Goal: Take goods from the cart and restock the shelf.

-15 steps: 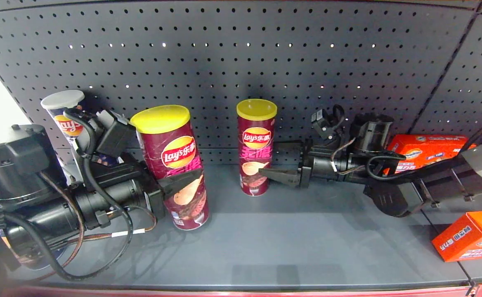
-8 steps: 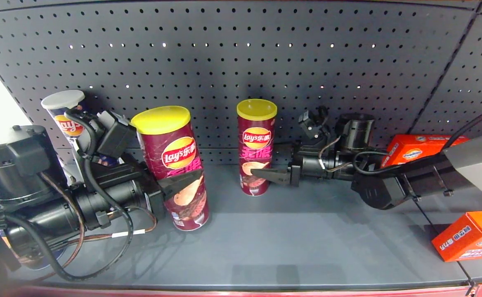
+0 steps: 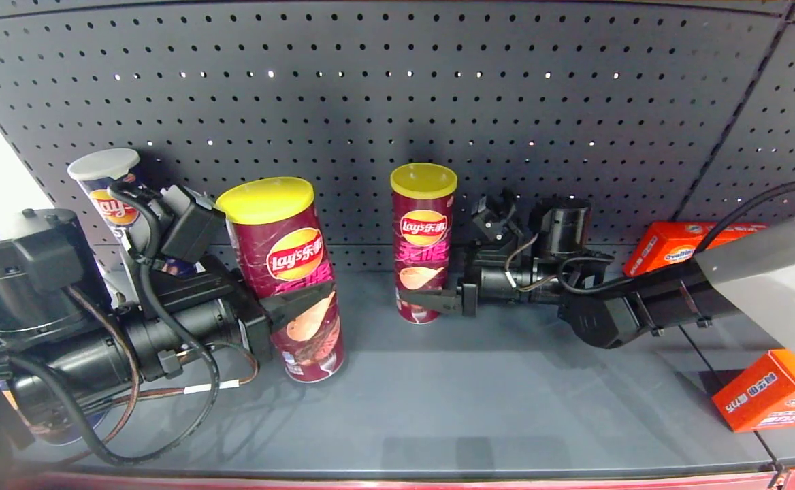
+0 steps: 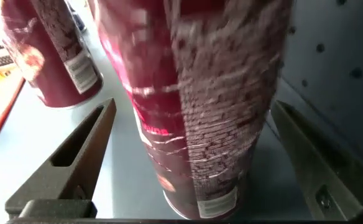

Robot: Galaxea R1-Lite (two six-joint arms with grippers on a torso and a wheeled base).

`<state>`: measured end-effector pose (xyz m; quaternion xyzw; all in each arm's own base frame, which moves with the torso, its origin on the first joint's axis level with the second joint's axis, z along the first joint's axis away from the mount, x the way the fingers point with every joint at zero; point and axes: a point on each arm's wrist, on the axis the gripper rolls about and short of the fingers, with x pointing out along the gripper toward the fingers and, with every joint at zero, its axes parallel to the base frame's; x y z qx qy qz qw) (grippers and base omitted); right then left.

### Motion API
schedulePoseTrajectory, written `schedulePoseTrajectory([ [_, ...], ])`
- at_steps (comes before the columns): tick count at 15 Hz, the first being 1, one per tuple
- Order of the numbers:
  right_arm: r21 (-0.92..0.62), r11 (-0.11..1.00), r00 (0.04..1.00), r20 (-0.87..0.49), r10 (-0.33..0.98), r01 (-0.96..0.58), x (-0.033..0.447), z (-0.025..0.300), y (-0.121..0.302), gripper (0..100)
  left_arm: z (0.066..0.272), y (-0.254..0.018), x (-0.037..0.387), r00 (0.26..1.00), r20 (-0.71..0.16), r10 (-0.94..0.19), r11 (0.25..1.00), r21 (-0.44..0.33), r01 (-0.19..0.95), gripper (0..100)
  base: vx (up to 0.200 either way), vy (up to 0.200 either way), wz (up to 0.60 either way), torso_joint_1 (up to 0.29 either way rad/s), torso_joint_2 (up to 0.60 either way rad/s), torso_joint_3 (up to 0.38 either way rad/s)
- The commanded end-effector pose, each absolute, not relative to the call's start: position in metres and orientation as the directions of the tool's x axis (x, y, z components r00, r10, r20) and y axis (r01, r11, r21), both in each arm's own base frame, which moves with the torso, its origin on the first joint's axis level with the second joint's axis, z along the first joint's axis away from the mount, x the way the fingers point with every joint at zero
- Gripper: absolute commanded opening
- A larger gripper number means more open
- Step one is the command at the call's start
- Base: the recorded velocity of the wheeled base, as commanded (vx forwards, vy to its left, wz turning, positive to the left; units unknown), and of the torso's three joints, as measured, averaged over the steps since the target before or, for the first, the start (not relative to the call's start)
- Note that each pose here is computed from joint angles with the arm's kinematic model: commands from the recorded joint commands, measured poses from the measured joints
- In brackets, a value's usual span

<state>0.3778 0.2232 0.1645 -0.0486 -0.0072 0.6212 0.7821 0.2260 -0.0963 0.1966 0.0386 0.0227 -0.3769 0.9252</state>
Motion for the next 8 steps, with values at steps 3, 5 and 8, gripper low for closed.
schedulePoseTrajectory([
  [3,-0.072,0.222,0.227,-0.062,0.972,-0.972,0.3814,0.1558,0.2253,100,0.1964,-0.0964,0.2264,0.714,-0.072,-0.696,0.712,0.053,0.7,0,0.0,0.0,0.0,0.0,0.0,0.0],
  [5,-0.085,0.222,0.227,-0.058,0.972,-0.971,0.3826,0.1569,0.2259,0,0.196,-0.0963,0.2263,0.715,-0.073,-0.695,0.713,0.053,0.699,0,0.0,0.0,0.0,0.0,0.0,0.0],
  [8,-0.09,0.222,0.228,-0.055,0.972,-0.971,0.3825,0.1592,0.2258,0,0.196,-0.0963,0.2263,0.715,-0.073,-0.695,0.713,0.053,0.699,0,0.0,0.0,0.0,0.0,0.0,0.0],
])
